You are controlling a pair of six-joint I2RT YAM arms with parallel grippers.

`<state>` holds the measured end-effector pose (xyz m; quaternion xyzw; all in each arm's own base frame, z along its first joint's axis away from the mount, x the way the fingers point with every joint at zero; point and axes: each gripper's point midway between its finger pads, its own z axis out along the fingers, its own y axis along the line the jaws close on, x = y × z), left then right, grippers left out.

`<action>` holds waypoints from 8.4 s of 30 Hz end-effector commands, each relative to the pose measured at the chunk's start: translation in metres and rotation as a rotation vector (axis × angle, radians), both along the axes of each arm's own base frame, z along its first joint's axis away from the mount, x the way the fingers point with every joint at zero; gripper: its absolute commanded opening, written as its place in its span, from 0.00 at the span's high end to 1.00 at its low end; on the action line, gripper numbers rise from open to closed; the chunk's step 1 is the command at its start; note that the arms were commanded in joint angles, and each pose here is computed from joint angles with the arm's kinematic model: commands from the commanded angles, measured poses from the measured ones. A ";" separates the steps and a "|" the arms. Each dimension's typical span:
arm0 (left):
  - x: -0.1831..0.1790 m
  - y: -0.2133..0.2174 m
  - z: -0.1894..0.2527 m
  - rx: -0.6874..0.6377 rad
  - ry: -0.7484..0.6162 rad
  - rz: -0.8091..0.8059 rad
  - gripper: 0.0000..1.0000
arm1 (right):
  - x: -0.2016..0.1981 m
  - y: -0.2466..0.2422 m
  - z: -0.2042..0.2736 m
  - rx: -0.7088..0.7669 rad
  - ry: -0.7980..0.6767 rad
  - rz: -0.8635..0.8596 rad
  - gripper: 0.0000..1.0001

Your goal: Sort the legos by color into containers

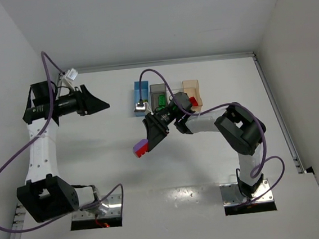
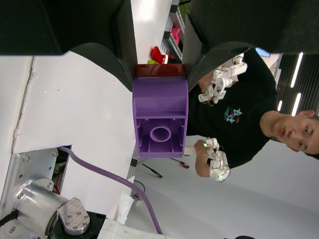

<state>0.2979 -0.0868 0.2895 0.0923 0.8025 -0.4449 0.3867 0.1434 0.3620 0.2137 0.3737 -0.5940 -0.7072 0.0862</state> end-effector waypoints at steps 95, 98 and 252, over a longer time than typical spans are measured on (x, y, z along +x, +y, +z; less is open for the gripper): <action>-0.050 -0.047 0.009 -0.221 -0.081 -0.098 1.00 | 0.014 0.016 0.018 0.119 -0.210 0.100 1.00; -0.045 -0.039 0.010 -0.201 -0.107 -0.027 1.00 | 0.011 0.012 0.016 0.109 -0.197 0.101 1.00; 0.131 -0.216 0.028 0.499 -0.361 0.213 0.00 | 0.262 -0.293 -0.021 -0.850 -0.729 -1.351 0.00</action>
